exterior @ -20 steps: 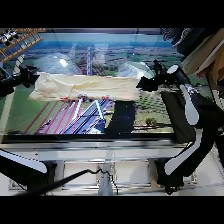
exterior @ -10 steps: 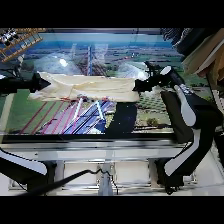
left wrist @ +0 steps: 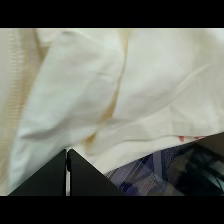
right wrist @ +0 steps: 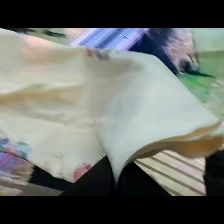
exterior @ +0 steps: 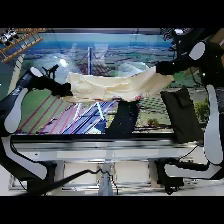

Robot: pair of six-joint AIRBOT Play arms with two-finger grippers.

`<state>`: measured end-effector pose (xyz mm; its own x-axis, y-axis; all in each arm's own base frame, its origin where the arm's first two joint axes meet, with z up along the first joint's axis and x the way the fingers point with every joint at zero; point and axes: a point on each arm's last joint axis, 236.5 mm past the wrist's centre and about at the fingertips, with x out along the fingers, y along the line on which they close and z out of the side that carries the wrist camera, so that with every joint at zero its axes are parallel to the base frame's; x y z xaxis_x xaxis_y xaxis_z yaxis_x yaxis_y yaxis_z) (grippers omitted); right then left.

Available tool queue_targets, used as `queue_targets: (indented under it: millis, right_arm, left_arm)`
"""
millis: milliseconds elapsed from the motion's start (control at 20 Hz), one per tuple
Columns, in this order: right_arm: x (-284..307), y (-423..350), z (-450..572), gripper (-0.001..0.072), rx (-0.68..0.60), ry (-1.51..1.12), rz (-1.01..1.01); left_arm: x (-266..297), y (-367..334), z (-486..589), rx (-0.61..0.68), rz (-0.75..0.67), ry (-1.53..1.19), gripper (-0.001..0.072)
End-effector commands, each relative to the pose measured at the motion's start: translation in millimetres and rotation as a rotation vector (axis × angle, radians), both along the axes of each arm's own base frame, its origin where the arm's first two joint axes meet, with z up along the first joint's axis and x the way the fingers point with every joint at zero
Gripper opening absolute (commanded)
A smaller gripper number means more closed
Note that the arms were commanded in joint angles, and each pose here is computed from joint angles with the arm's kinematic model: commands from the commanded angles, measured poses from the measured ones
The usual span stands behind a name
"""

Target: Fold the clothes and pants, and hang the long-sleeved shirts on hangers.

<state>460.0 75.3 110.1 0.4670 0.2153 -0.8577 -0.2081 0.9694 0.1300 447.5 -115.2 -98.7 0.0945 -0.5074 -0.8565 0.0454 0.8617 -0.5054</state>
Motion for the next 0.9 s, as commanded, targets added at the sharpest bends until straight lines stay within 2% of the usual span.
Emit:
queue_targets:
  millis: [0, 100, 300, 500, 550, 600, 650, 850]
  right_arm:
    - [17, 115, 41, 0.0007, 0.204, -0.164, 0.071]
    - [20, 205, 26, 0.0007, 0.316, -0.186, 0.145]
    - [21, 365, -24, 0.0007, 0.481, -0.191, 0.278]
    - [16, 444, -67, 0.0013, 0.555, -0.157, 0.341]
    - [11, 446, -81, 0.0100, 0.561, -0.126, 0.338]
    - [2, 445, -91, 0.0301, 0.564, -0.081, 0.348]
    - [-7, 442, -95, 0.0445, 0.551, -0.041, 0.387]
    - [16, 385, -10, 0.0454, 0.480, -0.182, 0.416]
  left_arm:
    - [1, -23, 4, 0.023, -0.044, -0.040, 0.0004]
    - [-4, -5, 28, 0.015, -0.059, -0.055, 0.0004]
    - [-17, 65, 97, 0.000, 0.043, -0.090, 0.0004]
    - [-23, 129, 138, 0.022, 0.182, -0.165, 0.0005]
    - [-23, 138, 140, 0.025, 0.204, -0.169, 0.0004]
    - [-24, 145, 140, 0.026, 0.220, -0.170, 0.0005]
    - [-24, 147, 139, 0.026, 0.227, -0.168, 0.0004]
    - [-20, 130, 136, 0.006, 0.197, -0.164, 0.0005]
